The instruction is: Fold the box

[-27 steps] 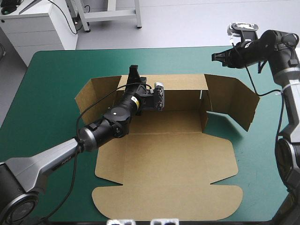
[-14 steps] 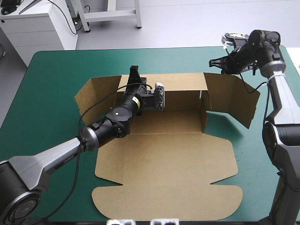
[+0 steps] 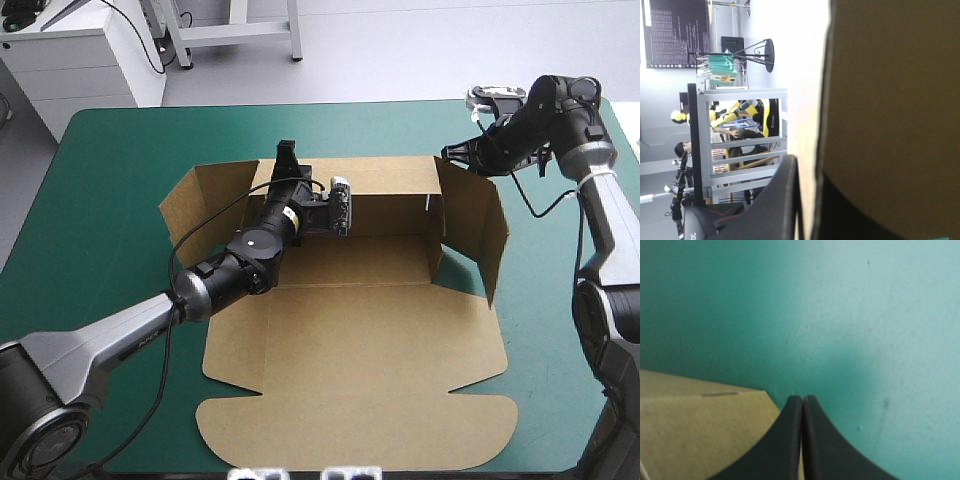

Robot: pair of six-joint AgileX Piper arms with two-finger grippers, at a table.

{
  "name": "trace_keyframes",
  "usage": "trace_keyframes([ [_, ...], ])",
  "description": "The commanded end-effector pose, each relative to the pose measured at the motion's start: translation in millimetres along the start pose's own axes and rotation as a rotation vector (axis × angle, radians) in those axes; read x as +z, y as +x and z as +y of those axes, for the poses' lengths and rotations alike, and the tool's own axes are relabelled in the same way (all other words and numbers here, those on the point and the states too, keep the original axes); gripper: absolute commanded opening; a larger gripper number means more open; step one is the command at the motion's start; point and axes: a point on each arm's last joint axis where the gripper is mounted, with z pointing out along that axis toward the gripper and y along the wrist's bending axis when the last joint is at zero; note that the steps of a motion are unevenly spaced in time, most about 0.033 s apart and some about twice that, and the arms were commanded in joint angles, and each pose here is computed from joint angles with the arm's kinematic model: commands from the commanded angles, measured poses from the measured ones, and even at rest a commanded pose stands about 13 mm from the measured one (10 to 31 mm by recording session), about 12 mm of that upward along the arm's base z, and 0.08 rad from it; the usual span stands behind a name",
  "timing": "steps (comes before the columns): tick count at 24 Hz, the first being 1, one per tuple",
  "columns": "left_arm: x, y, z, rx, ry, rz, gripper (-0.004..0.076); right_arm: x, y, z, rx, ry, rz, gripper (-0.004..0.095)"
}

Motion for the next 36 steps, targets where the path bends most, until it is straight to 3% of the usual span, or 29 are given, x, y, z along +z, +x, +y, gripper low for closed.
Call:
trace_keyframes([
  [1,-12.2,1.2,20.5,-0.037,-0.064,0.006,-0.0008,-42.4,18.3,11.6,-0.056,-0.057,-0.051,-0.0014],
  [5,-12.2,1.2,20.5,-0.039,-0.064,0.006,-0.0008,-31.9,43.3,10.8,-0.075,-0.206,-0.092,-0.0014],
  [8,-12.2,1.2,20.5,-0.042,-0.064,0.006,-0.0008,-25.5,68.3,12.8,-0.070,-0.228,-0.192,-0.0014],
  [12,-12.2,1.5,20.6,-0.042,-0.065,0.009,-0.0008,-18.7,115.1,16.7,-0.164,-0.251,-0.421,-0.0014],
  [18,-12.1,1.6,20.3,-0.041,-0.061,0.010,-0.0008,-19.6,145.8,23.1,-0.335,-0.270,-0.501,-0.0004],
  [21,-12.2,2.2,20.4,-0.044,-0.063,0.017,-0.0008,-21.6,147.5,25.0,-0.375,-0.277,-0.504,0.0107],
  [25,-12.2,2.8,20.6,-0.040,-0.066,0.023,-0.0008,-21.6,149.8,27.4,-0.424,-0.299,-0.492,0.0425],
  [27,-12.2,2.8,20.6,-0.040,-0.066,0.023,-0.0008,-21.7,150.9,28.8,-0.450,-0.311,-0.488,0.0532],
  [36,-12.2,2.8,20.6,-0.040,-0.066,0.023,-0.0008,-33.8,156.4,36.7,-0.548,-0.356,-0.506,0.0561],
])
